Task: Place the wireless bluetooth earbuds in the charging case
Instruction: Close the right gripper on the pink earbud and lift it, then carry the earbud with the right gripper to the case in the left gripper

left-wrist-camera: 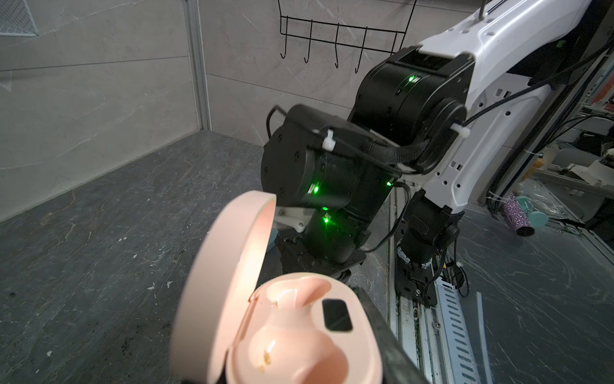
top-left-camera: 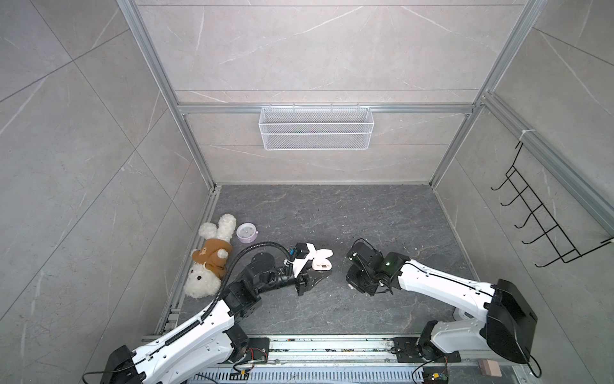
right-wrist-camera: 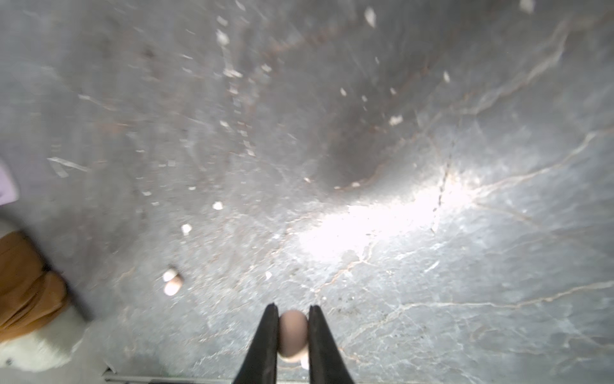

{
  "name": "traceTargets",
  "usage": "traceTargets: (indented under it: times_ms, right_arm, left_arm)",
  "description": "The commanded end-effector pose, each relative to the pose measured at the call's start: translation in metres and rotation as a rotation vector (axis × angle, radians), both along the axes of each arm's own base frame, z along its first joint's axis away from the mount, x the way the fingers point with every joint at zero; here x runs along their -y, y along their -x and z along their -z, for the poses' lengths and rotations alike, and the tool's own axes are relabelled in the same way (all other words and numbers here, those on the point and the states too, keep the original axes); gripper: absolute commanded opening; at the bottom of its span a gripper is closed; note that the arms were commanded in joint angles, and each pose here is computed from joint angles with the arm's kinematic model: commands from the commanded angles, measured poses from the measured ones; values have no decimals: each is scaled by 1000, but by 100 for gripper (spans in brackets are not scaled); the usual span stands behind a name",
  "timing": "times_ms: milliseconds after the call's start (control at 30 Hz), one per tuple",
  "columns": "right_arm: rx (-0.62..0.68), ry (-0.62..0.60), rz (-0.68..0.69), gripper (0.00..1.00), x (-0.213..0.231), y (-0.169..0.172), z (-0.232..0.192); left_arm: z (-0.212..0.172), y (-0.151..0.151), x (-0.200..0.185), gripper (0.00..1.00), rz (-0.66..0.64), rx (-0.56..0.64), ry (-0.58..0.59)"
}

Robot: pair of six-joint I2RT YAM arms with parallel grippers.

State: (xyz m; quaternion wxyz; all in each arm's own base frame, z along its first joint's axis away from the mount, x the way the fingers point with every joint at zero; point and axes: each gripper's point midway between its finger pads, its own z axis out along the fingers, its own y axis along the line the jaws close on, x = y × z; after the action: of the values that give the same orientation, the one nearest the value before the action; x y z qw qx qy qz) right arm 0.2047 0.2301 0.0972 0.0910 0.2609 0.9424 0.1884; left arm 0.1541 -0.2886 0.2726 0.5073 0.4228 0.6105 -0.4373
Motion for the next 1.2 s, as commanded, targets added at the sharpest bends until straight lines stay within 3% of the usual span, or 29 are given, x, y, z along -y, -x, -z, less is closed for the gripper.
traceTargets:
  times_ms: [0, 467, 700, 967, 1167]
  right_arm:
    - [136, -16, -36, 16, 5, -15, -43]
    - [457, -156, -134, 17, 28, -23, -173]
    - [762, -237, -266, 17, 36, -8, -252]
    - [856, -324, -458, 17, 22, 16, -305]
    - [865, -387, -583, 17, 7, 31, -316]
  left_arm:
    - [-41, -3, 5, 22, 10, 59, 101]
    - [-62, -20, 26, 20, 39, 86, 145]
    - [-75, -18, 42, 20, 128, 99, 168]
    - [-92, -17, 67, 20, 270, 85, 235]
    - [-105, -12, 75, 21, 357, 57, 285]
